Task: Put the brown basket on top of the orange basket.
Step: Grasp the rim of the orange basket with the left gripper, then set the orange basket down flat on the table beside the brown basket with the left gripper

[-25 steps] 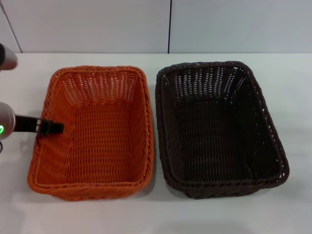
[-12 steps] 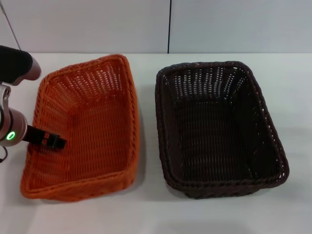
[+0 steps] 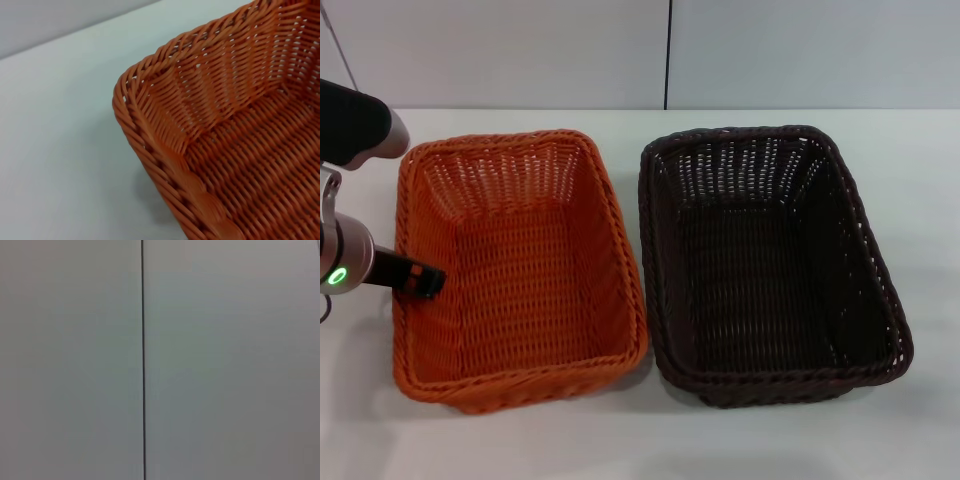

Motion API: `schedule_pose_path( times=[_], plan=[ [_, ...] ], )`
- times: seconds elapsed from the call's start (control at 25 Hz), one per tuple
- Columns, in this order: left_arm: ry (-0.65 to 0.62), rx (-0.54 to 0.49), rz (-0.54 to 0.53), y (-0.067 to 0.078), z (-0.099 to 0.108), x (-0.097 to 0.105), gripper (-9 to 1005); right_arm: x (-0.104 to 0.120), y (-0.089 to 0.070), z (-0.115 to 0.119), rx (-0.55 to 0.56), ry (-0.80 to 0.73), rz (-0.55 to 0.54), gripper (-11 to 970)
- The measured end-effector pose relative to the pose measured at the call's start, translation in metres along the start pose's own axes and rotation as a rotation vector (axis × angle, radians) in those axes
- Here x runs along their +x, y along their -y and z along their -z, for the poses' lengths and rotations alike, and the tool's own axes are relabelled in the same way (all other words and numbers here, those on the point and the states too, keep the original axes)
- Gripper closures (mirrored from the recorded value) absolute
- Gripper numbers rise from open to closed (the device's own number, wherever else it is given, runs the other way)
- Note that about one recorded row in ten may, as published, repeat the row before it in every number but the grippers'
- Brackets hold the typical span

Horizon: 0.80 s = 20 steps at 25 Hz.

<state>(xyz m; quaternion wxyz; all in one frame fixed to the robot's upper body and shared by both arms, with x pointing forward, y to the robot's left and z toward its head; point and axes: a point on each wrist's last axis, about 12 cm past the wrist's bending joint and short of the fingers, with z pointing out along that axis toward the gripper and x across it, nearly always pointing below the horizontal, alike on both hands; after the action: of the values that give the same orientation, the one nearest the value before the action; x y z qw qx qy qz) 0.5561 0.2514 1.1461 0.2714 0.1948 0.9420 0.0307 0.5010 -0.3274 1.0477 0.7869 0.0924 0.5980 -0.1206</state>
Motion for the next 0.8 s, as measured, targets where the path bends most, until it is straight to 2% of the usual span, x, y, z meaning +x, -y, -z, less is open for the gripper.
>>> schedule_pose_path(
  times=[0.2, 0.28, 0.4, 0.48, 0.8],
  plan=[
    [0.026, -0.010, -0.050, -0.003, 0.009, -0.005, 655, 0.000, 0.000, 0.002, 0.002, 0.004, -0.001, 364],
    [0.016, -0.008, -0.141, -0.003, 0.013, -0.010, 680, 0.000, 0.000, 0.002, 0.003, 0.004, -0.003, 364],
    [-0.001, -0.003, -0.220, -0.004, 0.017, -0.014, 708, 0.000, 0.000, 0.002, 0.004, 0.004, -0.004, 364],
    [0.004, -0.012, -0.292, -0.012, 0.026, -0.019, 719, -0.001, -0.002, 0.001, 0.004, 0.008, -0.010, 364],
    [0.039, -0.014, -0.448, -0.028, 0.050, -0.033, 739, -0.004, -0.005, 0.004, 0.017, 0.013, -0.040, 364]
  ],
)
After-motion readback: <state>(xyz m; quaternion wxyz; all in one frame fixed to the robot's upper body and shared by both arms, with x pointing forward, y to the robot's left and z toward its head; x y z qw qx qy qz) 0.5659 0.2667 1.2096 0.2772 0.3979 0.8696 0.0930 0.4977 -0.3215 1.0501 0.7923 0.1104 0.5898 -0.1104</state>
